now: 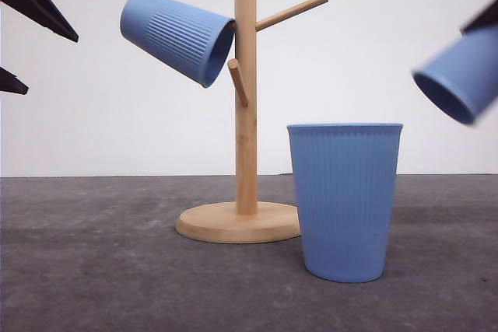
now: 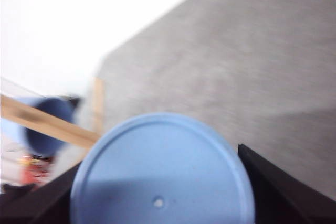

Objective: Place three cups

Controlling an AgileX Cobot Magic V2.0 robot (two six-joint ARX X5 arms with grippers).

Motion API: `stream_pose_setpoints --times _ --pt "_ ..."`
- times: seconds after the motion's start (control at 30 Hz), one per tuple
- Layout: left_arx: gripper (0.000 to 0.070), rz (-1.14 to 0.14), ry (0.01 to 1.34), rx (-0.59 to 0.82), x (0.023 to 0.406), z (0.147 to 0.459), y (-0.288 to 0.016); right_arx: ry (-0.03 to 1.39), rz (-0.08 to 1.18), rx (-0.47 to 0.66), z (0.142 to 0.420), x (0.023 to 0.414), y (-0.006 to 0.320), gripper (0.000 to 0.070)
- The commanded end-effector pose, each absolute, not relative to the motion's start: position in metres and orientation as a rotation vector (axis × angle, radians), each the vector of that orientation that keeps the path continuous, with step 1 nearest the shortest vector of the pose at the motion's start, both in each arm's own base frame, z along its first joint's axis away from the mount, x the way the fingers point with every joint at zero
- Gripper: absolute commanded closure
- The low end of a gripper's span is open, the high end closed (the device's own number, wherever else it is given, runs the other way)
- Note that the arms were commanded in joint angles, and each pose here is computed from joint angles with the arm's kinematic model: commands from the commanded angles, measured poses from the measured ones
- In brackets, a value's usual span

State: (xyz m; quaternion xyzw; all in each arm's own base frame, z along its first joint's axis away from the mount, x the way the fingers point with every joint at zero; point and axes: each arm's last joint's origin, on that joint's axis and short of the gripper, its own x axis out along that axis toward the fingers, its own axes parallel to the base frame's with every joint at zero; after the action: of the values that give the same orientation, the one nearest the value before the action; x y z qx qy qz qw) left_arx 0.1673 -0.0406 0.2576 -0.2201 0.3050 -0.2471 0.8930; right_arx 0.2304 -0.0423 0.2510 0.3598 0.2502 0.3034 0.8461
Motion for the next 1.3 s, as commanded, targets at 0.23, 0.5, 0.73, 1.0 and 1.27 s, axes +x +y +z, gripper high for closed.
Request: stream_pose_setpoints --times 0.23,0.5,0.73,1.0,1.27 --pt "0.0235 -0.517 0.621 -0.458 0.169 0.26 -0.041 0.444 0.778 0.948 0.288 0.246 -0.011 0.0351" --pt "0.0235 -0.518 0.62 -0.458 0.169 0.26 -0.041 0.452 0.837 0.897 0.296 0.264 0.019 0.0351" --pt "0.0235 -0.517 0.62 -0.458 0.169 0.26 -0.041 0.505 0.881 0.886 0.29 0.279 0.043 0.0351" --pt "0.0235 -0.517 0.619 -0.457 0.169 0.26 -0.041 0.574 0.916 0.878 0.27 0.29 0.068 0.0348" --pt "0.0235 -0.517 0.62 -0.458 0.169 0.26 -0.041 0.614 0.926 0.876 0.26 0.293 0.084 0.0268"
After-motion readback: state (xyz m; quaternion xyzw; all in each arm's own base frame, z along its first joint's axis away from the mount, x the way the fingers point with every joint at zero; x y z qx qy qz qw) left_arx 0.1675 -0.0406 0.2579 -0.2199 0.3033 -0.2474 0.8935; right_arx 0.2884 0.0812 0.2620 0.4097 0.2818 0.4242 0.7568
